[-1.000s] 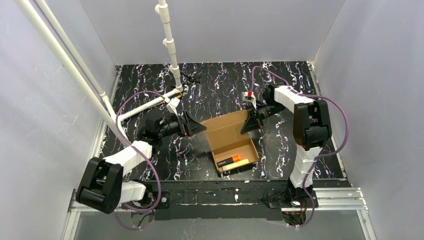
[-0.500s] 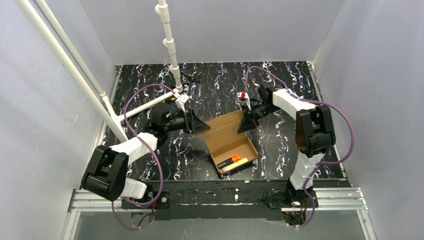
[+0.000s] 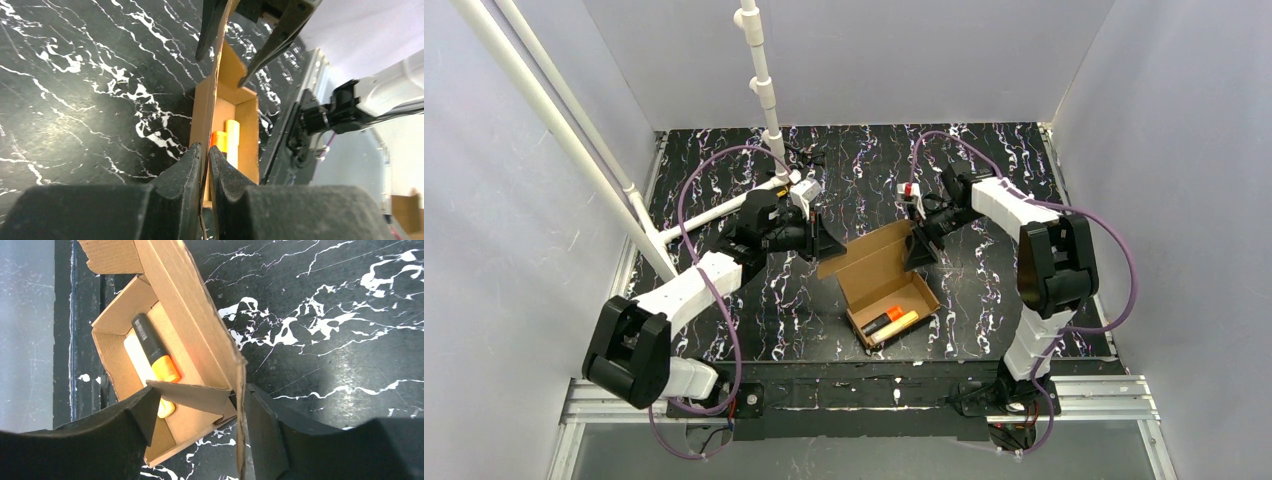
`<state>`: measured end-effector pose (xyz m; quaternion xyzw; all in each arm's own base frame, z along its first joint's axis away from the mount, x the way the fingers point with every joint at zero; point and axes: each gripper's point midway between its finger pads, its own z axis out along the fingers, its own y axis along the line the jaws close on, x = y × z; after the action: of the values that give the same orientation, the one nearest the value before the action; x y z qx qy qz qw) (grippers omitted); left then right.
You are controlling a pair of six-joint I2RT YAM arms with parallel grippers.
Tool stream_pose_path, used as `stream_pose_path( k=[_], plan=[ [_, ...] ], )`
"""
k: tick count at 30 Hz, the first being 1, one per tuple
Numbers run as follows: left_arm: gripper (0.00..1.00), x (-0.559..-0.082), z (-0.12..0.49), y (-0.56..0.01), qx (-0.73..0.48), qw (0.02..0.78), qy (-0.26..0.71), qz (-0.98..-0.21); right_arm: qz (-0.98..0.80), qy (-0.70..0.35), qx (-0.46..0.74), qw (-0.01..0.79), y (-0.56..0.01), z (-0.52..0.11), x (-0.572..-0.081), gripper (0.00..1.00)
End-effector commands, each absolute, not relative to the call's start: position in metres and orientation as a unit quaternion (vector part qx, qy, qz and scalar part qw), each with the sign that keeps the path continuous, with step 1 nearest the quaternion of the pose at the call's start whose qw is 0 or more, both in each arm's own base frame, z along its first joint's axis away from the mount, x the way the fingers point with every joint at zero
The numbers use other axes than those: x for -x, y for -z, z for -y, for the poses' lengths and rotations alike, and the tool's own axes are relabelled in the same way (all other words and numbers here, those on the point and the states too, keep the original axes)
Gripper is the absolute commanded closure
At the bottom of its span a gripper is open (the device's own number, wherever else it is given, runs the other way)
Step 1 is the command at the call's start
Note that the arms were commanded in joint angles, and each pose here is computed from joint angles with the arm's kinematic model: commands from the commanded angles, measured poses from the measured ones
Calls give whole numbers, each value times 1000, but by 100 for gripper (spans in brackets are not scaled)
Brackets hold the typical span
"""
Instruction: Fold the paper box
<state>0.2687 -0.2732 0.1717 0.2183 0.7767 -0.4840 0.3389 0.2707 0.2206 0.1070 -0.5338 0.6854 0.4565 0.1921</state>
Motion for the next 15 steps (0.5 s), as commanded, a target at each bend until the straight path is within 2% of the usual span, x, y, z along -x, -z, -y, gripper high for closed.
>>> stream_pose_path(
  k=[1, 5, 15],
  plan=[
    [91, -274, 259, -189, -296, 396, 387, -778, -686, -438, 529, 240, -140, -217, -281, 23],
    [92, -280, 253, -195, -329, 403, 345, -781, -705, -424, 507, 256, -148, -210, -289, 12],
    [92, -295, 255, -209, -416, 417, 303, -749, -682, -464, 490, 281, -173, -202, -285, 11]
  ],
)
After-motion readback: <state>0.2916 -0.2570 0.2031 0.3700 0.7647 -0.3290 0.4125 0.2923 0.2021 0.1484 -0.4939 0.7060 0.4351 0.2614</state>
